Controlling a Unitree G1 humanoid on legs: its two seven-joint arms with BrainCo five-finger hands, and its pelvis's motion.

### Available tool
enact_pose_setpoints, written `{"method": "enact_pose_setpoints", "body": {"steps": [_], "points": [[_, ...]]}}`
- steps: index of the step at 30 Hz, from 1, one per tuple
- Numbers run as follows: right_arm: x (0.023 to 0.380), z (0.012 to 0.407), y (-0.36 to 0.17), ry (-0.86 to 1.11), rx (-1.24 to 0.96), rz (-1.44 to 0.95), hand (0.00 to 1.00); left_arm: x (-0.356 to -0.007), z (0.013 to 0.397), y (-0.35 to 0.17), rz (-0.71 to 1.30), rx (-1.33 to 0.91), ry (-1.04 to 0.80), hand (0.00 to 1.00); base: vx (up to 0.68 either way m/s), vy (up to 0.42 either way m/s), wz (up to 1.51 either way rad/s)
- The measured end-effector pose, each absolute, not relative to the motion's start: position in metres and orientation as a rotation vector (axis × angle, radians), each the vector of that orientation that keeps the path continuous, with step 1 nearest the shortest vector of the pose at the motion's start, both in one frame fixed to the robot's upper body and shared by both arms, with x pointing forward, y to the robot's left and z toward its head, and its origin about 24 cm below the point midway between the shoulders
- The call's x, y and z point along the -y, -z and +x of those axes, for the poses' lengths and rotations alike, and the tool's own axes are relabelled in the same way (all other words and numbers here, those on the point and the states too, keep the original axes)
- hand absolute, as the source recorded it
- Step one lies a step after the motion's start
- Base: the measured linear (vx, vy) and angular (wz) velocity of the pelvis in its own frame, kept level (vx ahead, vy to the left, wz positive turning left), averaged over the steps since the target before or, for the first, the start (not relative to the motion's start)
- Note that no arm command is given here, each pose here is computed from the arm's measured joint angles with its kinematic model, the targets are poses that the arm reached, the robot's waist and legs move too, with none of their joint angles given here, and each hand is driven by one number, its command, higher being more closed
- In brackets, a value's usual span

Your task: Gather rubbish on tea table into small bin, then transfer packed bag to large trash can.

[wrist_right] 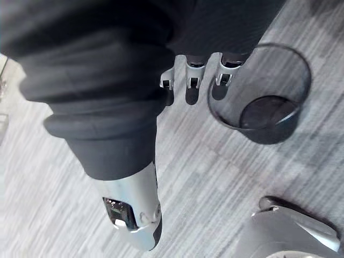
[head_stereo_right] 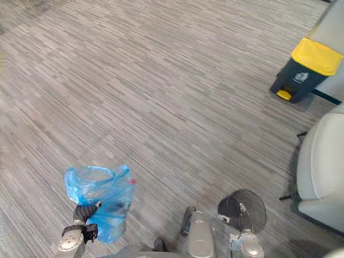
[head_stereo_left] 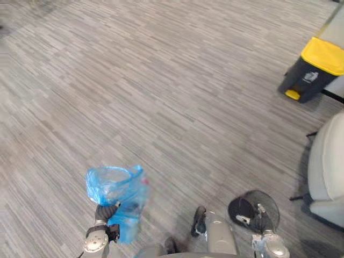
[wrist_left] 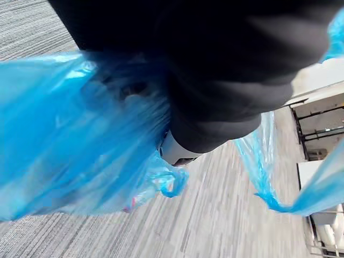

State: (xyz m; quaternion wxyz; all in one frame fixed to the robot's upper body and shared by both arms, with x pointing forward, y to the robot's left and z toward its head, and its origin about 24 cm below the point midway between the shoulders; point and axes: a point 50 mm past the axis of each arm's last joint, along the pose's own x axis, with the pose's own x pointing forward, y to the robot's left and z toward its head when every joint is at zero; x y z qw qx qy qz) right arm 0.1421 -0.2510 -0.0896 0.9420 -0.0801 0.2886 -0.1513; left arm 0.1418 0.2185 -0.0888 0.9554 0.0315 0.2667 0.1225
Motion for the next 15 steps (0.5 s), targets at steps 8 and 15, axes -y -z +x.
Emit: {"method": "enact_pose_setpoints", "body": {"steps": [8, 15], "points": [[0.266, 0.146, 0.085, 0.367, -0.571, -0.174, 0.00, -0.214, 0.148, 0.078, 0.025, -0.472, -0.240, 1.00, 0.49, 0.178, -1.09], [0.249, 0.149, 0.095, 0.314, -0.611, -0.157, 0.00, -0.222, 0.142, 0.077, 0.033, -0.483, -0.267, 1.00, 0.45, 0.282, -1.18]]}}
